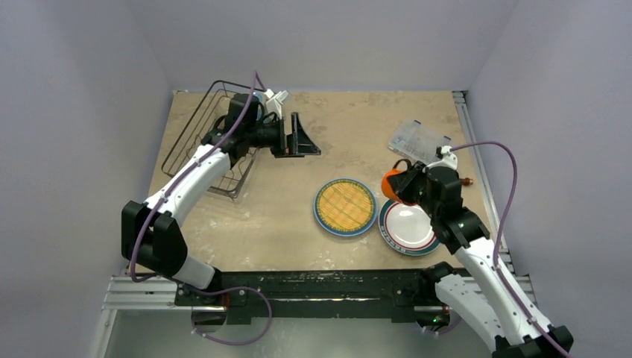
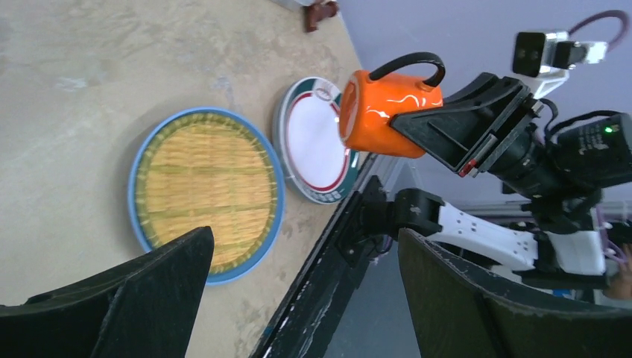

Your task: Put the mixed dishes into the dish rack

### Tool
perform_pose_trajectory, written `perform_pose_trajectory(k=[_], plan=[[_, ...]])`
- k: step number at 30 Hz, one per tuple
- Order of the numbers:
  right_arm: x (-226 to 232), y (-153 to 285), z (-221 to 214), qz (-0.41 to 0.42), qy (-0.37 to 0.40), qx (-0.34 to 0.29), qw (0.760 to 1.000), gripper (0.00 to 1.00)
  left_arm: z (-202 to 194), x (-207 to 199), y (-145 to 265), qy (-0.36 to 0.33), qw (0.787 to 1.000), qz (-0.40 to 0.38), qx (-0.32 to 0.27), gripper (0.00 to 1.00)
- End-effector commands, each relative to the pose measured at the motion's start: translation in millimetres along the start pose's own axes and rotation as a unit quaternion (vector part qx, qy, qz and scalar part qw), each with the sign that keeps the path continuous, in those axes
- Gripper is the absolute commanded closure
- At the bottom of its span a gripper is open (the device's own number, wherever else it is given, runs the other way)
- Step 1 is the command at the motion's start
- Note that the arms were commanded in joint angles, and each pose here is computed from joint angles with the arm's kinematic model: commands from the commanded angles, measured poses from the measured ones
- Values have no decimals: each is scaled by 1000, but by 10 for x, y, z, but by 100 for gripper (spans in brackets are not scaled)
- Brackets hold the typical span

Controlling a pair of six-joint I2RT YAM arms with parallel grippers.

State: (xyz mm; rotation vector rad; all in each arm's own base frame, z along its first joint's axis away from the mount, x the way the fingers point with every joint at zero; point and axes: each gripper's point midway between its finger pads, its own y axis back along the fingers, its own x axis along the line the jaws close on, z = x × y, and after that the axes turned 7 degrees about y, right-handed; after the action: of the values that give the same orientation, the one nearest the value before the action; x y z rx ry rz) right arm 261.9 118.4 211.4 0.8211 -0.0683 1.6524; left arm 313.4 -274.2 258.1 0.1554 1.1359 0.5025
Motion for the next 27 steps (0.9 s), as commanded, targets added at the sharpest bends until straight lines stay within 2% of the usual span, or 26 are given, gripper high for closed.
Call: perform_pose_trajectory(k=[1, 2, 4, 7, 10, 13, 17, 27], plan=[[1287, 441, 432, 352, -67, -65, 931, 100, -27, -630, 27, -75, 987, -143, -19, 6], [1437, 559, 517, 398, -89, -72, 910, 100, -60, -688, 32, -87, 984, -155, -21, 6], [1599, 682, 607, 449, -117, -70, 883, 100, -126, -823, 54, -111, 977, -179, -22, 5], [1696, 753, 675, 489, -151, -66, 857, 100, -217, -988, 94, -130, 968, -213, -23, 5], [1797, 844, 633, 542, -181, -32, 820, 100, -273, -982, 44, -137, 968, -208, -27, 3], [1790, 954, 631, 582, -220, -24, 783, 100, -353, -984, -35, -131, 969, -208, -8, 3], [1820, 932, 561, 596, -240, 11, 766, 100, -446, -1000, -85, -144, 968, -204, -1, 3], [2031, 1107, 456, 661, -273, 62, 696, 100, -519, -932, -157, -162, 971, -176, 3, 3]])
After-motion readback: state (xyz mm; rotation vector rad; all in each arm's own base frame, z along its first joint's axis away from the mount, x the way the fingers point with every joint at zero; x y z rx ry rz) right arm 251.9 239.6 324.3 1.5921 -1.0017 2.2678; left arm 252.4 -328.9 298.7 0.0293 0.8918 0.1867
